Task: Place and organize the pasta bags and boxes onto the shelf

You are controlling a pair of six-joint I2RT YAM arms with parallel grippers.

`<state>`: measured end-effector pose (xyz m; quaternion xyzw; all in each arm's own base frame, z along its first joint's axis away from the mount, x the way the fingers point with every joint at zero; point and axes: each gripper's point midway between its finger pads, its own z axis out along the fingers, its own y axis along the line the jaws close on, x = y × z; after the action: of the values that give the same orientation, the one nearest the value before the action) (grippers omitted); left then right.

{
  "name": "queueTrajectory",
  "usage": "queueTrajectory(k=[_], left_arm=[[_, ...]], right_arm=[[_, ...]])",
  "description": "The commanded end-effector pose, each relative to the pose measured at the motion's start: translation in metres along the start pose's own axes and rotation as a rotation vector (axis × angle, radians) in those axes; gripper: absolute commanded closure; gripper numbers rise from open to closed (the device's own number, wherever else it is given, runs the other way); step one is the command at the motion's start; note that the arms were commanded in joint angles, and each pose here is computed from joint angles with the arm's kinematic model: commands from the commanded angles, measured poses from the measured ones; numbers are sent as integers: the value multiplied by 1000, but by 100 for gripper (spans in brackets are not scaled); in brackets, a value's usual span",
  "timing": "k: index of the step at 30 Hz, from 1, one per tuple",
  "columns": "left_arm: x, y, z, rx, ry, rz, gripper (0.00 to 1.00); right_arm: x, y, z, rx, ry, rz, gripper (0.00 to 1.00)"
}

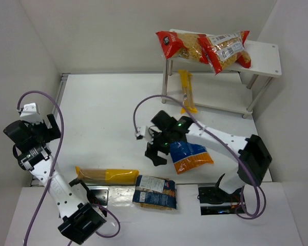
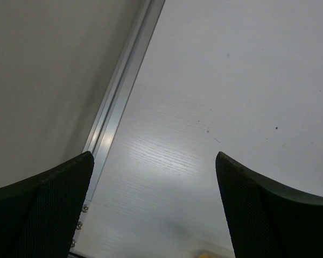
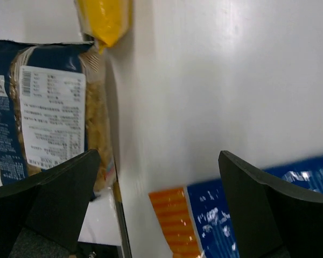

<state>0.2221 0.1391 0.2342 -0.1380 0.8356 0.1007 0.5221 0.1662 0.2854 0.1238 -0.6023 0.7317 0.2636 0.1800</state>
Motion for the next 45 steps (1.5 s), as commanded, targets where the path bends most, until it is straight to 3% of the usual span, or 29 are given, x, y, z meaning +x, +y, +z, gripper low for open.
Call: queueTrajectory(k=[1,7,16,27,39,41,43,44,45], left_arm=[[1,23,5,-110,6,-55,1],[16,59,9,-280,69,-131,1],[21,64,12,-294,92,-142,1],[21,63,12,-285,90,-142,1],[17,61,9,-279,71,-137,1],[16,59,10,-268,69,-137,1],[16,59,10,-268,69,-137,1],[16,59,10,-268,69,-137,1],[16,59,10,-268,69,-137,1]], right_arm=[[-41,10,26,8,-42,-130,1],[-70,50,82,-58,-50,-243,1],[-99,61,113,-79,-125,-199,1],[-83,97,158,-138,-76,-235,1],[-64,68,199,-23,-47,-211,5],[-66,62,199,16,-51,-212,10],[-66,59,202,26,-52,-212,26],[-66,58,208,24,-37,-209,56],[-60,58,209,20,-7,-202,76]])
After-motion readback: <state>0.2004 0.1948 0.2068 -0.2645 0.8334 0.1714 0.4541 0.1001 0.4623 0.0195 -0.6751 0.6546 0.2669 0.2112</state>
